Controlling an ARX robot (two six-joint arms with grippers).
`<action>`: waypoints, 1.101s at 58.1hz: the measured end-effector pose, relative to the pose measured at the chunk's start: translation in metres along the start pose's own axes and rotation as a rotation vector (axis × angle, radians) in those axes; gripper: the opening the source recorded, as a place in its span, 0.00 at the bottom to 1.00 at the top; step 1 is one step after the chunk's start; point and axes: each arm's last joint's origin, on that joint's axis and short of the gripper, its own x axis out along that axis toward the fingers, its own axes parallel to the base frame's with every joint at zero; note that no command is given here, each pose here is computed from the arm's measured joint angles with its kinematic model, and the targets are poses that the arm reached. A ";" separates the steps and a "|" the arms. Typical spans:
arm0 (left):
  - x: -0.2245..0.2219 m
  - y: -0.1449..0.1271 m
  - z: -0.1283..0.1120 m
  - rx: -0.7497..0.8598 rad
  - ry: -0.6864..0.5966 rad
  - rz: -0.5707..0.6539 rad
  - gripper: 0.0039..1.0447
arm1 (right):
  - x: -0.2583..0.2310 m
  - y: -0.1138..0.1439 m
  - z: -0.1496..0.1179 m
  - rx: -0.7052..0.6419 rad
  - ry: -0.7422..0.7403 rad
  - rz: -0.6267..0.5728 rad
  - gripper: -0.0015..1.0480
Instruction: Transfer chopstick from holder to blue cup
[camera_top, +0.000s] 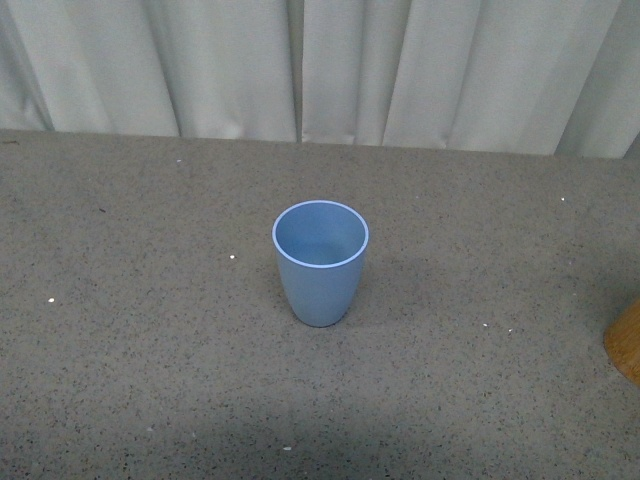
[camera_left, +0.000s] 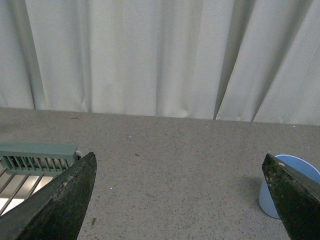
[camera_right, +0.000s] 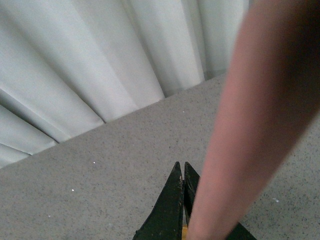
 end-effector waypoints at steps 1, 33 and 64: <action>0.000 0.000 0.000 0.000 0.000 0.000 0.94 | -0.001 0.001 0.002 0.000 -0.003 0.003 0.01; 0.000 0.000 0.000 0.000 0.000 0.000 0.94 | -0.027 0.093 -0.024 0.104 -0.048 0.328 0.01; 0.000 0.000 0.000 0.000 0.000 0.000 0.94 | 0.010 0.140 -0.105 0.178 0.126 0.427 0.01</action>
